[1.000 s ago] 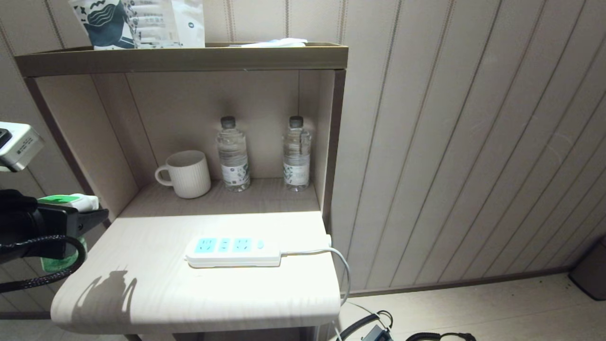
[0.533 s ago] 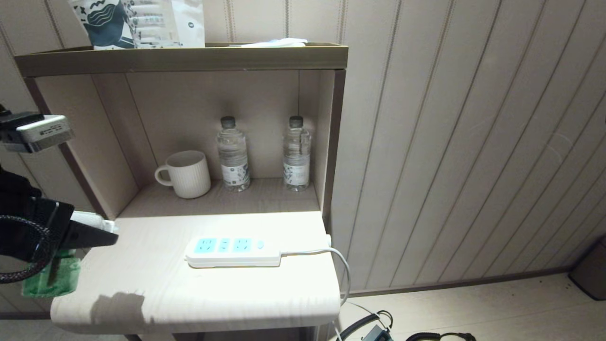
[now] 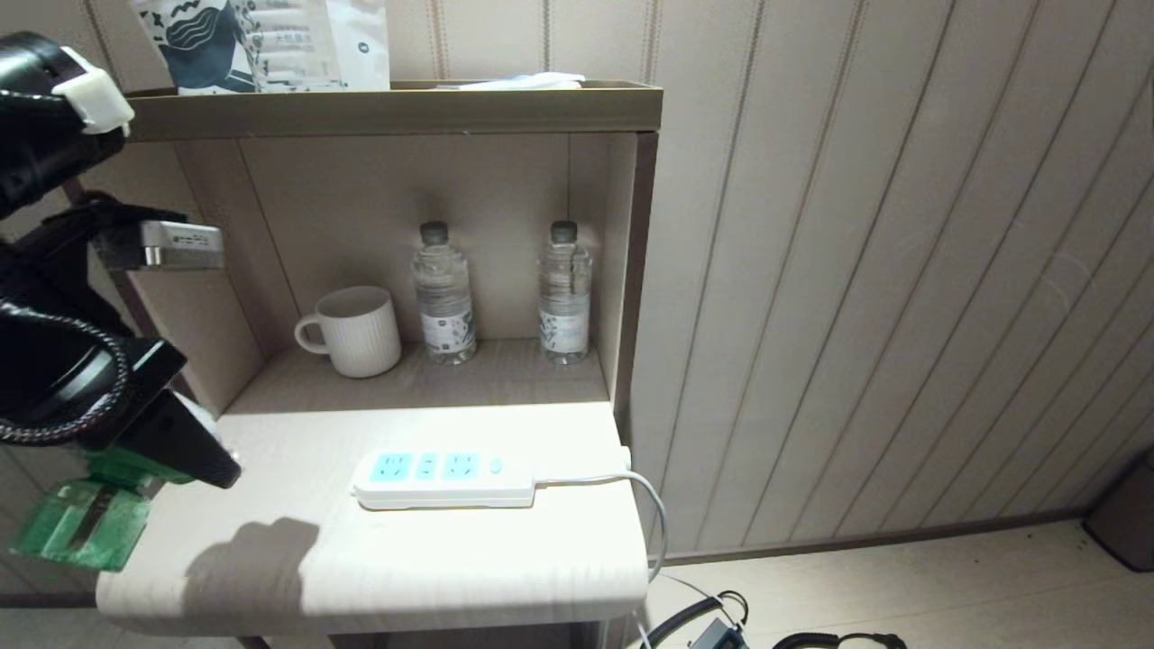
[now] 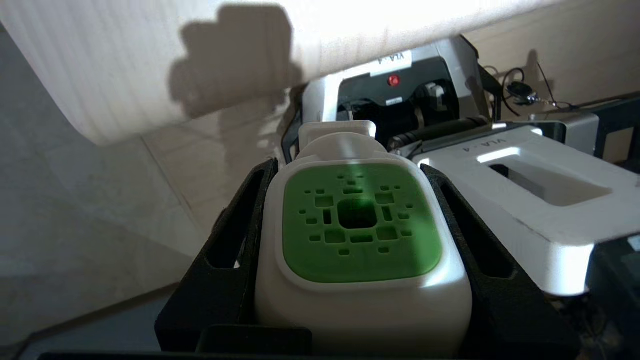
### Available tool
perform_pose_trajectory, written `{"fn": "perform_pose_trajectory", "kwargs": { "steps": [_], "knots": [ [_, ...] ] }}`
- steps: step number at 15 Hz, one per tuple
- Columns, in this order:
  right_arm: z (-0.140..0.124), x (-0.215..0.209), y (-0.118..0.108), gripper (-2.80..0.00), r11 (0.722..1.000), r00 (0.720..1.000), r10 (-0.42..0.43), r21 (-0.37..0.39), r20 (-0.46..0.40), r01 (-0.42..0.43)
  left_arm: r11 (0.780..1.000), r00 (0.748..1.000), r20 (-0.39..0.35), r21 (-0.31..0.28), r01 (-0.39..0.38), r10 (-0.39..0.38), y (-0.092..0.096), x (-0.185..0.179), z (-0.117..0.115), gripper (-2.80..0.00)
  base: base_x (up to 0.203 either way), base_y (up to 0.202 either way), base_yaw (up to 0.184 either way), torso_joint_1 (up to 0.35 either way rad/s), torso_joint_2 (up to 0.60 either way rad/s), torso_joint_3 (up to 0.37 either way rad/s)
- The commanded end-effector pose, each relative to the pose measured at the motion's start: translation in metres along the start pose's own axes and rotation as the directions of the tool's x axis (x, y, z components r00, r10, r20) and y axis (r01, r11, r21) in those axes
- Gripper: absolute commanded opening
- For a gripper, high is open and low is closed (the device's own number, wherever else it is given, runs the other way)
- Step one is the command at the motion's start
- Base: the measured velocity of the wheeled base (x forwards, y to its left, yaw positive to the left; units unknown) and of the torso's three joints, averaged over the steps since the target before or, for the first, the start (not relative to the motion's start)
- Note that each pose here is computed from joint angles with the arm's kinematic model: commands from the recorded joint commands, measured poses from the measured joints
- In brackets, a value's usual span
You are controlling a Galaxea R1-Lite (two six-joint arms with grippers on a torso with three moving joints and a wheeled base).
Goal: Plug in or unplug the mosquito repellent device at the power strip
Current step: Insert the plug into the socket
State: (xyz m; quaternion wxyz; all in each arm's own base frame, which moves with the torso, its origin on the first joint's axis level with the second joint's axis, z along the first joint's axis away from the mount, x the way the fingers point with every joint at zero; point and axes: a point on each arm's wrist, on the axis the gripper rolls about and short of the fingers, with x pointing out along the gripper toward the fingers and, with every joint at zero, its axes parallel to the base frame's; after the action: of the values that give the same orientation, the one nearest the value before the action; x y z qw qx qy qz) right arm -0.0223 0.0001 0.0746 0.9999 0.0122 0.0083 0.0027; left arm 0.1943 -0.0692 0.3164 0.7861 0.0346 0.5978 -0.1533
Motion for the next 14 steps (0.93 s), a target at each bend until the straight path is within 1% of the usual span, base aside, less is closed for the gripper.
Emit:
{"fn": "perform_pose_trajectory", "kwargs": {
  "steps": [1,3,5,6,7,9,14],
  "knots": [
    [0.000,0.000,0.000,-2.80,1.000,1.000,0.001,0.000,-0.002,-0.001,1.000,0.996,-0.087,0.017,-0.015,0.017,-0.008,0.018,0.016,-2.80,0.000,0.000,0.000,0.000,0.00,0.000],
    [0.000,0.000,0.000,-2.80,1.000,1.000,0.001,0.000,-0.002,-0.001,1.000,0.993,-0.115,0.012,-0.028,0.030,-0.018,0.024,0.017,-2.80,0.000,0.000,0.000,0.000,0.00,0.000],
    [0.000,0.000,0.000,-2.80,1.000,1.000,0.001,0.000,0.000,-0.001,0.999,0.992,-0.126,0.031,-0.018,0.022,-0.025,0.028,0.019,-2.80,0.000,0.000,0.000,0.000,0.00,0.000],
    [0.000,0.000,0.000,-2.80,1.000,1.000,0.001,0.000,0.000,-0.001,0.999,0.991,-0.133,0.038,-0.014,0.019,-0.030,0.034,0.023,-2.80,0.000,0.000,0.000,0.000,0.00,0.000],
    [0.000,0.000,0.000,-2.80,1.000,1.000,0.001,0.000,0.001,-0.001,0.999,0.991,-0.135,0.032,-0.013,0.017,-0.035,0.041,0.027,-2.80,0.000,0.000,0.000,0.000,0.00,0.000],
    [0.000,0.000,0.000,-2.80,1.000,1.000,0.001,0.000,-0.001,-0.001,1.000,0.992,-0.123,0.009,-0.005,0.006,-0.042,0.050,0.035,-2.80,0.000,0.000,0.000,0.000,0.00,0.000],
    [0.000,0.000,0.000,-2.80,1.000,1.000,0.001,0.000,0.000,-0.001,1.000,0.996,-0.089,0.005,0.010,-0.009,-0.046,0.052,0.039,-2.80,0.000,0.000,0.000,0.000,0.00,0.000]
  ]
}}
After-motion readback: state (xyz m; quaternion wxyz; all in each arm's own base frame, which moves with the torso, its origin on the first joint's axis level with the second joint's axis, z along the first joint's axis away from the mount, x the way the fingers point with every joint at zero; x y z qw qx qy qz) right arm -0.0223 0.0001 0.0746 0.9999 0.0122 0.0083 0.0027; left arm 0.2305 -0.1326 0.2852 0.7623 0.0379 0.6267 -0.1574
